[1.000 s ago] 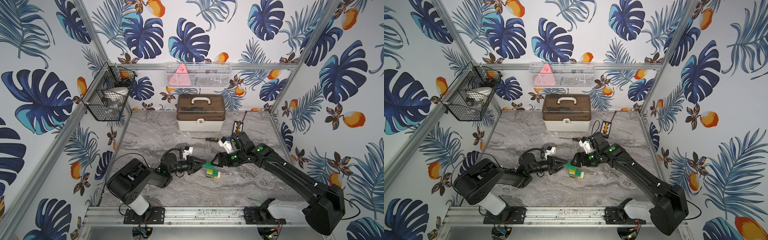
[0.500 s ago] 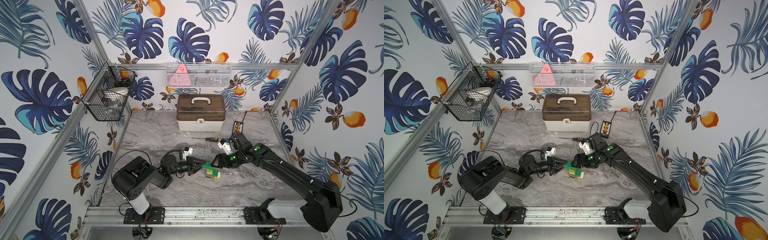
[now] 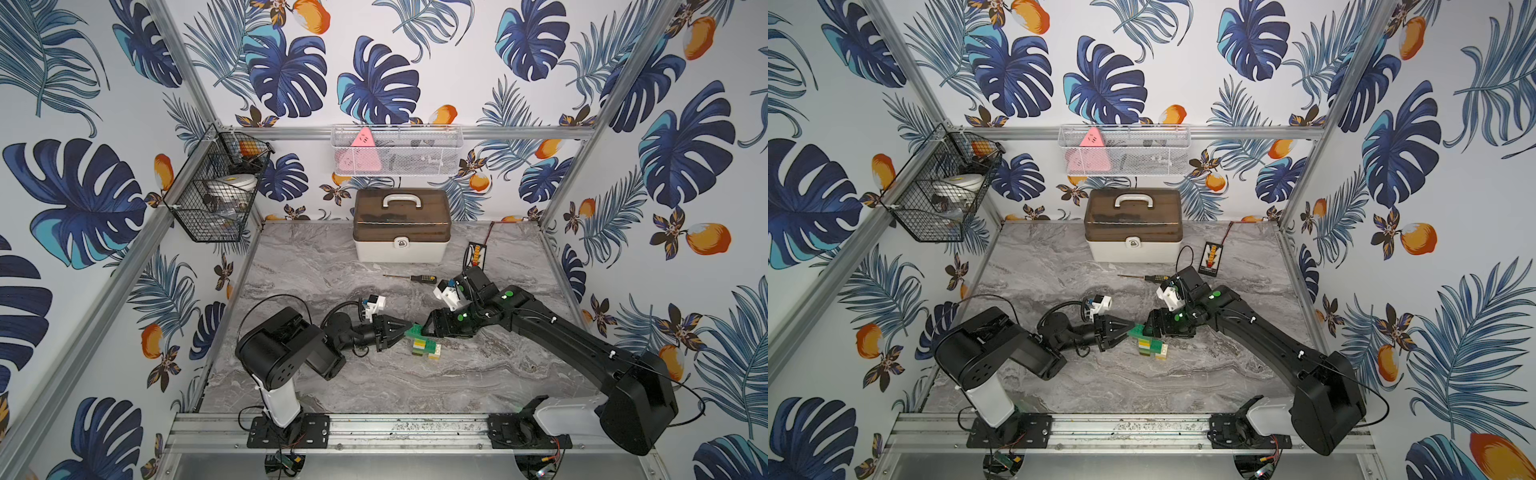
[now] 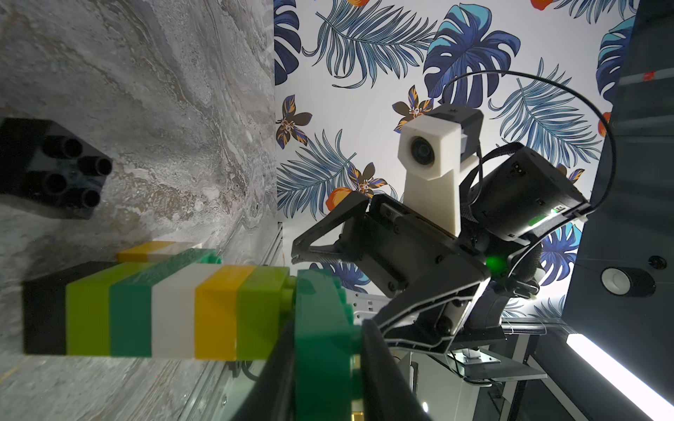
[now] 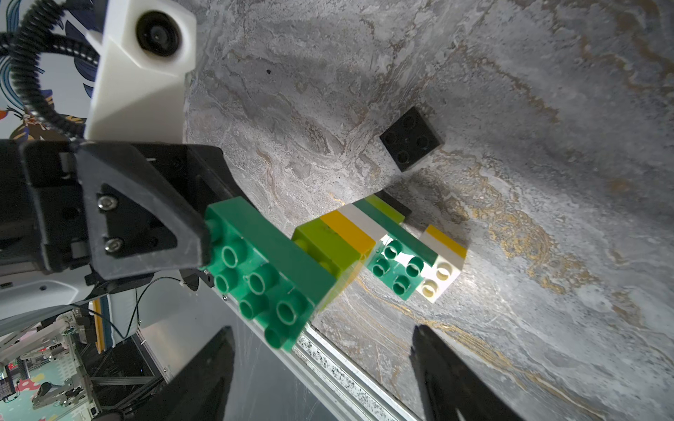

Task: Assemble a giraffe with lego
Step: Assemble the lego brick with the lego brick.

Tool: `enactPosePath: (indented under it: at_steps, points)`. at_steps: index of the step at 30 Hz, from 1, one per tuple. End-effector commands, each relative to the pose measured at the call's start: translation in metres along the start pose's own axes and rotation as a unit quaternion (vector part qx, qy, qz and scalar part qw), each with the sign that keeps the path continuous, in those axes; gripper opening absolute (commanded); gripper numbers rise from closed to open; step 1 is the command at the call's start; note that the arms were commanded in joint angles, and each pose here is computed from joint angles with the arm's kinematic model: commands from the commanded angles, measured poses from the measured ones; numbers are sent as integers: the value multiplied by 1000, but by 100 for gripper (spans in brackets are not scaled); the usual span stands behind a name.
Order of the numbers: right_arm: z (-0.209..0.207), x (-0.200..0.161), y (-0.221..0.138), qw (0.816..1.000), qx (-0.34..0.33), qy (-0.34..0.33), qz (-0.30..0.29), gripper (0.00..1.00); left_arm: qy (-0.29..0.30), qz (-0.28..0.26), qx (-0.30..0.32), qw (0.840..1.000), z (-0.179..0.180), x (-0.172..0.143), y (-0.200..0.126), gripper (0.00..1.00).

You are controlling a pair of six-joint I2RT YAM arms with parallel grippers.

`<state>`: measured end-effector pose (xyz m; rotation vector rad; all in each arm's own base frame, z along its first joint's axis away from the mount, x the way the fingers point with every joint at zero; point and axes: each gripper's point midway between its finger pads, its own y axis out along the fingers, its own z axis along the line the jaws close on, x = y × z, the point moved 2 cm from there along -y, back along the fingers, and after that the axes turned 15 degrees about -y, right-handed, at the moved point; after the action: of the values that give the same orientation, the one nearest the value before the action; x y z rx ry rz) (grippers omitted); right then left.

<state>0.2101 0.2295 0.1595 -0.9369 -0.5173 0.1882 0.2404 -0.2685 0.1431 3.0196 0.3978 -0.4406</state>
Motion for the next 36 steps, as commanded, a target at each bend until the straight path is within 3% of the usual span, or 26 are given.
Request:
enactPosePath:
  at_steps: [1, 7, 36]
  points:
    - [2, 5, 0, 1000, 5, -7, -6, 78, -23, 8, 21, 999, 12, -2, -1, 0]
    - [5, 15, -2, 1000, 8, -18, -21, 77, -28, 8, 30, 999, 20, -2, -3, 0]
    - [-16, -6, 19, 999, -16, 3, 37, 65, -48, -10, 55, 997, 37, 0, -9, 0]
